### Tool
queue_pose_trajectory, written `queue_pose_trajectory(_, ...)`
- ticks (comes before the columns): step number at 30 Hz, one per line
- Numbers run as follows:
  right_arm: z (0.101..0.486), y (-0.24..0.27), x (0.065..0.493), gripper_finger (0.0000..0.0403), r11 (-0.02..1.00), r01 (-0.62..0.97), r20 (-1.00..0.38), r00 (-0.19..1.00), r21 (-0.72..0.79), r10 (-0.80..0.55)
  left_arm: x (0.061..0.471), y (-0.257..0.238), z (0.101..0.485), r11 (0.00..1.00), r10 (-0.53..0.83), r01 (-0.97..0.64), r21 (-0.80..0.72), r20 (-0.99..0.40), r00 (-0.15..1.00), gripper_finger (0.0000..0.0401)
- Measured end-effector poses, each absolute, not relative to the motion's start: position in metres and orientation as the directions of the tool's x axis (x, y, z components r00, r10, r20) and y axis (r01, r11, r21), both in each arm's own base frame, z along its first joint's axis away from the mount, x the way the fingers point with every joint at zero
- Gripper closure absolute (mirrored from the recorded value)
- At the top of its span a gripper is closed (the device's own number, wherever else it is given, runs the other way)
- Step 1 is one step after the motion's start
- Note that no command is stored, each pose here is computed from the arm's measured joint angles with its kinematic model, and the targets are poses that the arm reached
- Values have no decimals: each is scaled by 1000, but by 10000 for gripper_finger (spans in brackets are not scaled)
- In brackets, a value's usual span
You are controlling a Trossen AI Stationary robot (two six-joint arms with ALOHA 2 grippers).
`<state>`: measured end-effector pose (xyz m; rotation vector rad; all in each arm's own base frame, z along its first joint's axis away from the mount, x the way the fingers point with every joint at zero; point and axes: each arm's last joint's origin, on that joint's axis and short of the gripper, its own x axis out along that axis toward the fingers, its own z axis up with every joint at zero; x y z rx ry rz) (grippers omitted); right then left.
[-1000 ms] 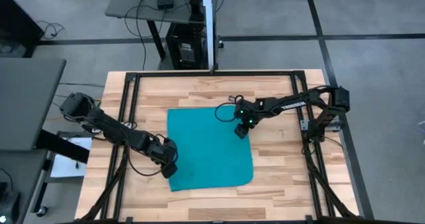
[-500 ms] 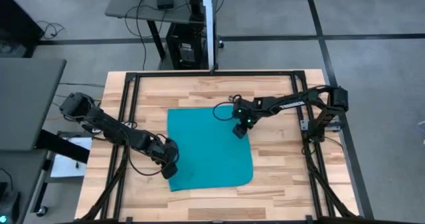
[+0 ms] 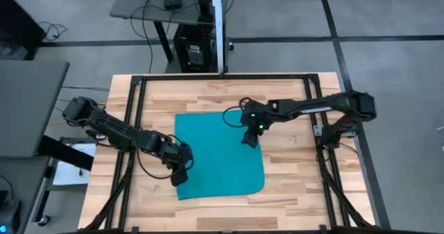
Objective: Roll towel
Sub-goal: Roll the blue towel
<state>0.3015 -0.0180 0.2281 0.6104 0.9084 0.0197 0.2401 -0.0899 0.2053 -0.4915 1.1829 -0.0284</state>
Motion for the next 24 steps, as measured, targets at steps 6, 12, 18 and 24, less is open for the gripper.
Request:
queue_pose_trajectory(6, 279, 65, 272, 161, 851, 142, -629, 736, 506, 251, 237, -102, 243, 984, -160, 3, -178, -873, 460, 306)
queue_pose_trajectory(12, 278, 170, 235, 161, 959, 35, -531, 838, 281, 125, 235, -114, 243, 990, -127, 126, -68, -826, 549, 301)
queue_pose_trajectory(18, 260, 218, 231, 166, 992, 69, -516, 856, 106, -5, 263, -120, 236, 951, -215, 302, -67, -843, 492, 260)
queue_pose_trajectory(24, 231, 241, 234, 170, 990, -38, -618, 784, -134, -54, 290, -160, 246, 965, -183, 245, -91, -904, 387, 208)
